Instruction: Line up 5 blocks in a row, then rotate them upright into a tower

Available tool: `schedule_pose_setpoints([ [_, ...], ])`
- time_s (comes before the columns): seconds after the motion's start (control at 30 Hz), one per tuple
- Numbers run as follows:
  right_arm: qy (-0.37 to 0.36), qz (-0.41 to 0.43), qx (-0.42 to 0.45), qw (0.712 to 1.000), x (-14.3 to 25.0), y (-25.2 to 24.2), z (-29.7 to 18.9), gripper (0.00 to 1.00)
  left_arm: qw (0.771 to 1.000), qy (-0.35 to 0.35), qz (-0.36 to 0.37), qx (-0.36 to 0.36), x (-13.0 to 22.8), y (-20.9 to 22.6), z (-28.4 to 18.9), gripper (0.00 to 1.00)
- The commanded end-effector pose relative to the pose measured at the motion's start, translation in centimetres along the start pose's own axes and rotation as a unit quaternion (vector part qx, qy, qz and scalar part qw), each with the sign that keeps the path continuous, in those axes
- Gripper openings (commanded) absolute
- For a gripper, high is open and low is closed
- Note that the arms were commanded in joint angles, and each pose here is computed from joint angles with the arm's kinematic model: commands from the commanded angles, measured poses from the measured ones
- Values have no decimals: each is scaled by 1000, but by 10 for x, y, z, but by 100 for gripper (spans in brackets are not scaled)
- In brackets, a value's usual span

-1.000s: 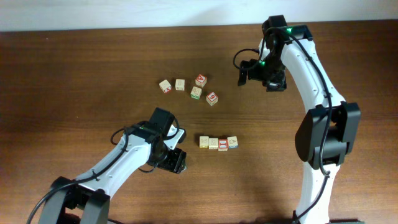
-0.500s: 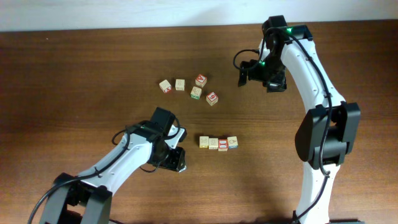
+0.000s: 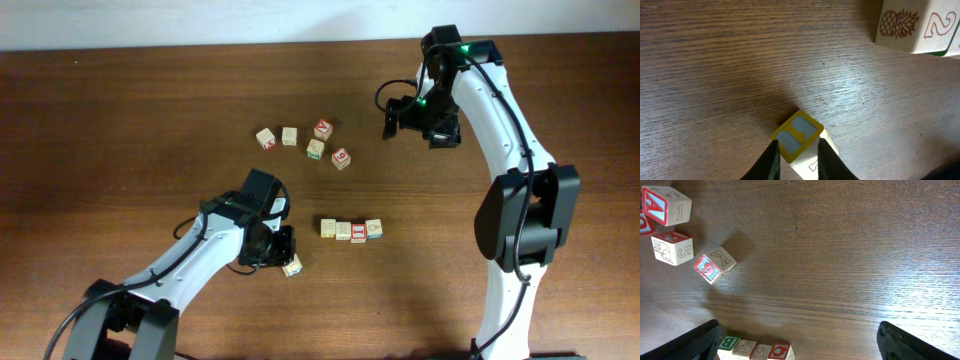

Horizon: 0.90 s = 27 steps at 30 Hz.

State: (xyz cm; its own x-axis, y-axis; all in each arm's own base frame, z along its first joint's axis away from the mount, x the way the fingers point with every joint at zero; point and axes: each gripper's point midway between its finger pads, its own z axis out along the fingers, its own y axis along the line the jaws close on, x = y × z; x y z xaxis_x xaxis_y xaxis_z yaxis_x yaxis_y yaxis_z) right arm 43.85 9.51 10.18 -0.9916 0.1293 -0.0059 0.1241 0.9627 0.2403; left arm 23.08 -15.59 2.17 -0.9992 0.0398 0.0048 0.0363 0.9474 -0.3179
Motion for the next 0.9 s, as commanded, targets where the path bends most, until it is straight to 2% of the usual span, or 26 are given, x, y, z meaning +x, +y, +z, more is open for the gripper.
schedule_pose_setpoints([
  [0.0,-12,-2,2,1000,0,0,-11,99,998,14,-47,-33,8,15,10,18],
  [0.07,-12,-2,2,1000,1,0,-11,98,998,12,-52,-46,8,20,10,21],
  [0.2,-12,-4,2,1000,1,0,-11,99,997,5,-51,-54,4,21,6,49],
  [0.3,-12,-4,2,1000,1,0,-11,99,996,8,-53,-68,0,19,-6,59],
  [0.4,-12,-4,2,1000,1,0,-11,99,996,16,-56,-71,-1,16,-15,58],
  [0.5,-12,-4,2,1000,1,0,-11,99,994,27,-75,-77,5,18,-15,47],
  [0.63,-11,-4,2,1000,1,0,-11,99,992,29,-93,-85,7,21,-14,40],
  [0.77,-12,-4,2,1000,1,0,-11,99,991,38,-96,-90,9,23,-8,40],
  [0.87,-12,-4,2,1000,1,0,-11,99,992,51,-86,-81,14,15,-1,48],
])
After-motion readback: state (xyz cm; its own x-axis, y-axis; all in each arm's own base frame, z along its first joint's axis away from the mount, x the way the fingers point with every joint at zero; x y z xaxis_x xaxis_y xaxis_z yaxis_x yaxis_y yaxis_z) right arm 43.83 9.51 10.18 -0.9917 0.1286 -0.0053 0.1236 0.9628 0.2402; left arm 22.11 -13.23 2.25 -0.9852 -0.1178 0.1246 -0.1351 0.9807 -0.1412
